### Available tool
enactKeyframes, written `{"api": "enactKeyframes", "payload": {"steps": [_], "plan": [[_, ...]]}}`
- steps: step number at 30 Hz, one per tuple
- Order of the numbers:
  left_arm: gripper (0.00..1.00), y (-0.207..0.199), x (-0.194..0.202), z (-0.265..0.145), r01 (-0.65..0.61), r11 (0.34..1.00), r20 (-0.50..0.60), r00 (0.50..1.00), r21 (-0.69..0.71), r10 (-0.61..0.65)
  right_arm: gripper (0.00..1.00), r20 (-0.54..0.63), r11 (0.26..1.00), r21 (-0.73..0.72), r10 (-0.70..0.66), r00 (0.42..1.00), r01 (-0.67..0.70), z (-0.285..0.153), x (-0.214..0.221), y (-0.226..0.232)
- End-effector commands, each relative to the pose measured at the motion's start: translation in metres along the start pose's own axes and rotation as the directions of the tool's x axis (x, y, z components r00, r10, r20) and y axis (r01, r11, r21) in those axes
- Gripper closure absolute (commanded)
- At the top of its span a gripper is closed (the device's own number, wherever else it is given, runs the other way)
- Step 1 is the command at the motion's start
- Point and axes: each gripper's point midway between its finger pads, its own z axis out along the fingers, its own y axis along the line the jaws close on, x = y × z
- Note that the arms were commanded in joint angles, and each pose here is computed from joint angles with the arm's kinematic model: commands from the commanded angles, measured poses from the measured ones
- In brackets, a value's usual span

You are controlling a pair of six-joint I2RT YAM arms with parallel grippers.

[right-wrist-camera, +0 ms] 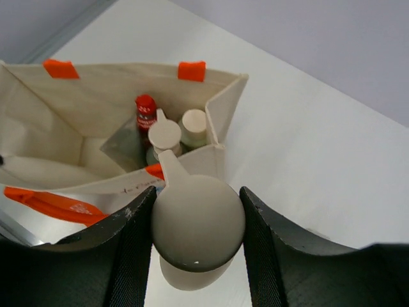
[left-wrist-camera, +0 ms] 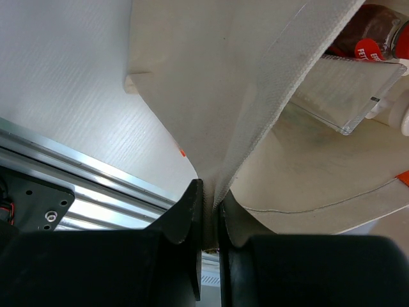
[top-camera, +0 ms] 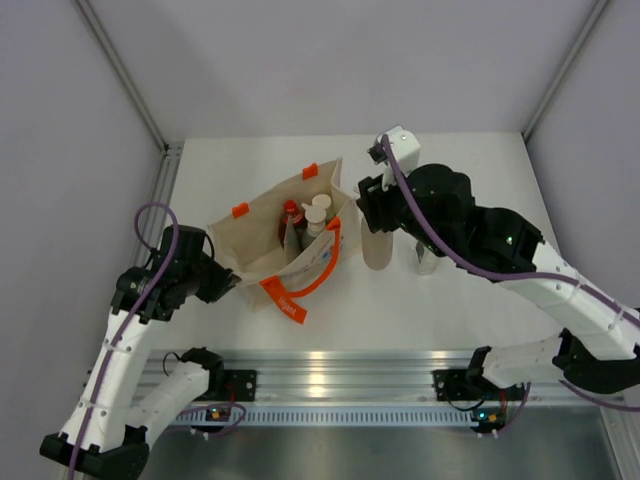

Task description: Take the personal care products out of the canvas bag

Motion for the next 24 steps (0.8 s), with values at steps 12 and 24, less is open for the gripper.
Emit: {"api": "enactKeyframes", "payload": {"steps": [12, 24], "plan": [[1.00, -0.013, -0.019, 0.001, 0.019, 0.999, 0.086, 0.996, 0.035, -0.022, 1.00, 0.299, 0.952, 0.140, 0.221, 0.928, -0.271, -0.012, 0.062, -0.068], [1.00, -0.014, -0.020, 0.004, 0.003, 1.000, 0.079, 0.997, 0.023, -0.005, 1.00, 0.189, 0.927, 0.206, 0.275, 0.943, -0.312, 0.019, 0.187, -0.089]]}}
